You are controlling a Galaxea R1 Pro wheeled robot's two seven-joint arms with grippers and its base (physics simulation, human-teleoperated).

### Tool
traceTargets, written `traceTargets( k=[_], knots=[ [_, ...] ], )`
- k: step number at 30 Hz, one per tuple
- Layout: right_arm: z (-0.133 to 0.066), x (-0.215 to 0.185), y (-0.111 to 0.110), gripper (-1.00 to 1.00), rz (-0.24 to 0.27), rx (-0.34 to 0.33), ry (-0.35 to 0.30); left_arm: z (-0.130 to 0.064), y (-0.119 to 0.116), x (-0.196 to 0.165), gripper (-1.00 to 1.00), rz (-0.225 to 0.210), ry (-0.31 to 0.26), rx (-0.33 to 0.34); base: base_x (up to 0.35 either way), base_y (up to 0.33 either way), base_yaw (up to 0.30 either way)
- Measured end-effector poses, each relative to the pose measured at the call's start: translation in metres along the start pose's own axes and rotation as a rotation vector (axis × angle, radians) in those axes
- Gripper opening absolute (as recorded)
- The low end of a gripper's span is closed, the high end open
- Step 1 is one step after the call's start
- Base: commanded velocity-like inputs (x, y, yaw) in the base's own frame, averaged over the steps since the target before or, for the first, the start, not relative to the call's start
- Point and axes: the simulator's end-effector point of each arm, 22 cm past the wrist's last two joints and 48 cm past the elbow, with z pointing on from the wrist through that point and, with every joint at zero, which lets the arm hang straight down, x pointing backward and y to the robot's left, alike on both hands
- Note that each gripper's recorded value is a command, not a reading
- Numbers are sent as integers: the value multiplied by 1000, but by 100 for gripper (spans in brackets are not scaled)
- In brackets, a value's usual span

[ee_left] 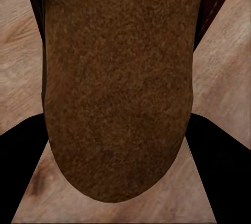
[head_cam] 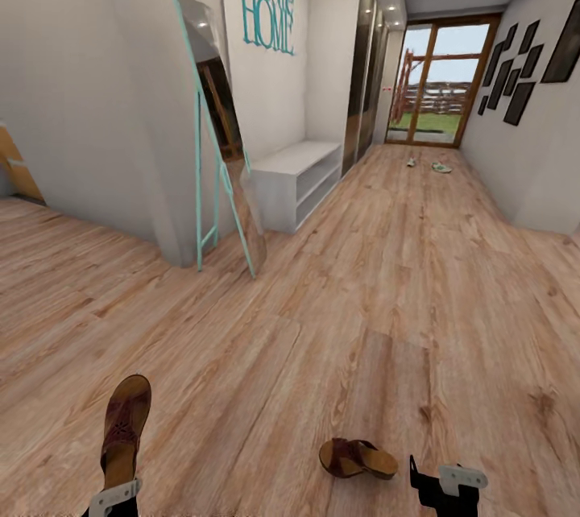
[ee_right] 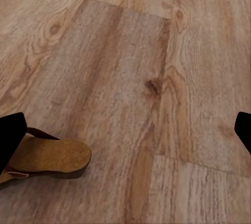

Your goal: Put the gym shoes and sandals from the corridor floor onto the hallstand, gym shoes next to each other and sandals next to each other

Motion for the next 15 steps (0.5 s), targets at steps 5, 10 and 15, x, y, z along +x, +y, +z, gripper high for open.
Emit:
traceTargets(
  k=[5, 10, 15],
  knots=[
    [0, -1, 0, 100, 1, 1, -2, 0, 0, 0, -100, 0, 0, 0, 0, -263, 44],
    [0, -1, 0, 100, 2, 1, -3, 0, 0, 0, -100, 1, 1, 1, 0, -236, -52],
    [0, -1, 0, 100, 1, 1, -2, 0, 0, 0, -100, 1, 0, 0, 0, -175, -24]
  ],
)
